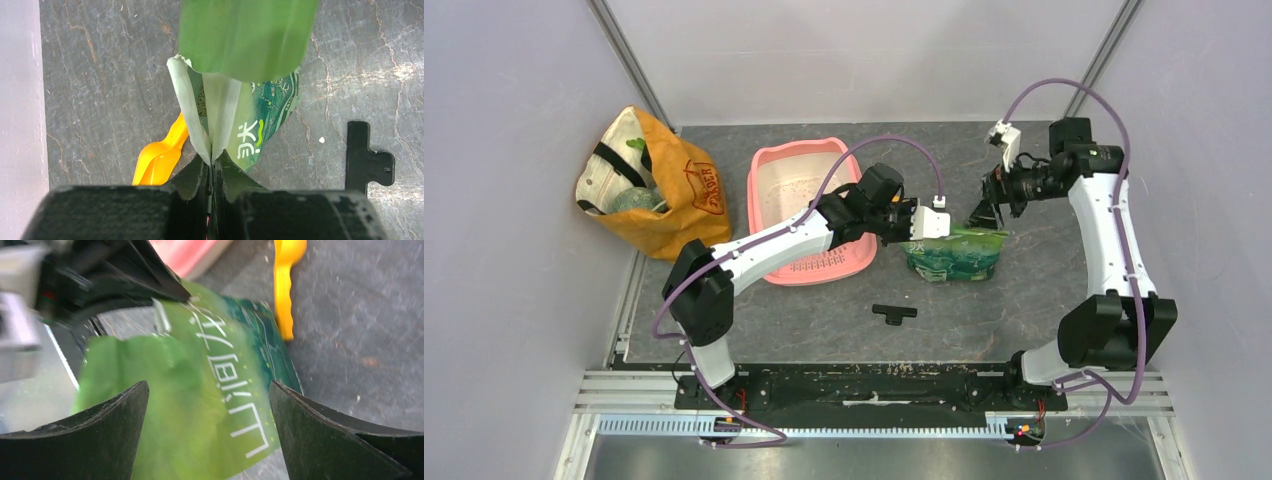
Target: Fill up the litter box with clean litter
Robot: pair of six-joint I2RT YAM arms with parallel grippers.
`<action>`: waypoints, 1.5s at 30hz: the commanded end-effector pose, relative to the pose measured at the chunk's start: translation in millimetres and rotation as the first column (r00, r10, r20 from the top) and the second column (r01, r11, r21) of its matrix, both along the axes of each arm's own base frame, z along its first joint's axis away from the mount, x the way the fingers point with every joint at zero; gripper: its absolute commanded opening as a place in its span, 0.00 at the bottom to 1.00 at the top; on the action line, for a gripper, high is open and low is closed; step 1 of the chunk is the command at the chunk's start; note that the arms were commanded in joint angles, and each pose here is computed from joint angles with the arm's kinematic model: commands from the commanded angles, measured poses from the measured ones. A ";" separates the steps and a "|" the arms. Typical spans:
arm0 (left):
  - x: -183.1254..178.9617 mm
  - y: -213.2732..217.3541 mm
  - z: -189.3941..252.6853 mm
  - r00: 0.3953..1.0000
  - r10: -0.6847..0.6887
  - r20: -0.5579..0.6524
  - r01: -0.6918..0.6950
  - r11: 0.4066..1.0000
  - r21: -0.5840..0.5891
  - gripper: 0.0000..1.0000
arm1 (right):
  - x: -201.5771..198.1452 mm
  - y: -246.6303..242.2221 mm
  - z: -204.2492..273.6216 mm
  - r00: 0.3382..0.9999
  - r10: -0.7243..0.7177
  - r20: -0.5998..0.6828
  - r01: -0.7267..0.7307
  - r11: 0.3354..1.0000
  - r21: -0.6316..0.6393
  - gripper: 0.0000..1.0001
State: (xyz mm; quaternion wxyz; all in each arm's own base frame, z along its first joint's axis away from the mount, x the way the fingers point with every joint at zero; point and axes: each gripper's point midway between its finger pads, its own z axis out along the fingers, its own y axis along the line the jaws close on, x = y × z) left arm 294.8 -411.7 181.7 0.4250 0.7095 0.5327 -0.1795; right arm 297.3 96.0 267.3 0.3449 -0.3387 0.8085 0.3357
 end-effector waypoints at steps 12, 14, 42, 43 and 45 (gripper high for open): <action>7.3 -6.9 32.7 0.998 0.066 -0.002 -0.066 0.996 -0.064 0.32 | -6.1 -25.2 -75.4 0.985 0.166 -0.039 -0.170 0.941 -0.292 0.86; 5.2 -5.0 32.1 0.998 0.069 -0.014 -0.069 0.996 -0.058 0.34 | -3.9 -27.1 -78.4 0.986 0.163 -0.032 -0.165 0.938 -0.305 0.85; 0.4 0.5 5.9 0.765 0.102 -0.635 -0.109 0.994 0.027 0.76 | -14.1 -37.5 -83.6 0.970 0.237 0.049 -0.200 0.900 -0.388 0.36; 0.0 1.8 0.3 0.763 0.108 -0.637 -0.108 0.993 0.039 0.72 | -14.7 -38.4 -83.9 0.970 0.237 0.048 -0.200 0.900 -0.387 0.36; 1.0 5.0 -10.3 0.768 0.121 -0.629 -0.106 0.992 0.062 0.58 | -15.0 -40.3 -84.0 0.971 0.236 0.048 -0.199 0.900 -0.387 0.35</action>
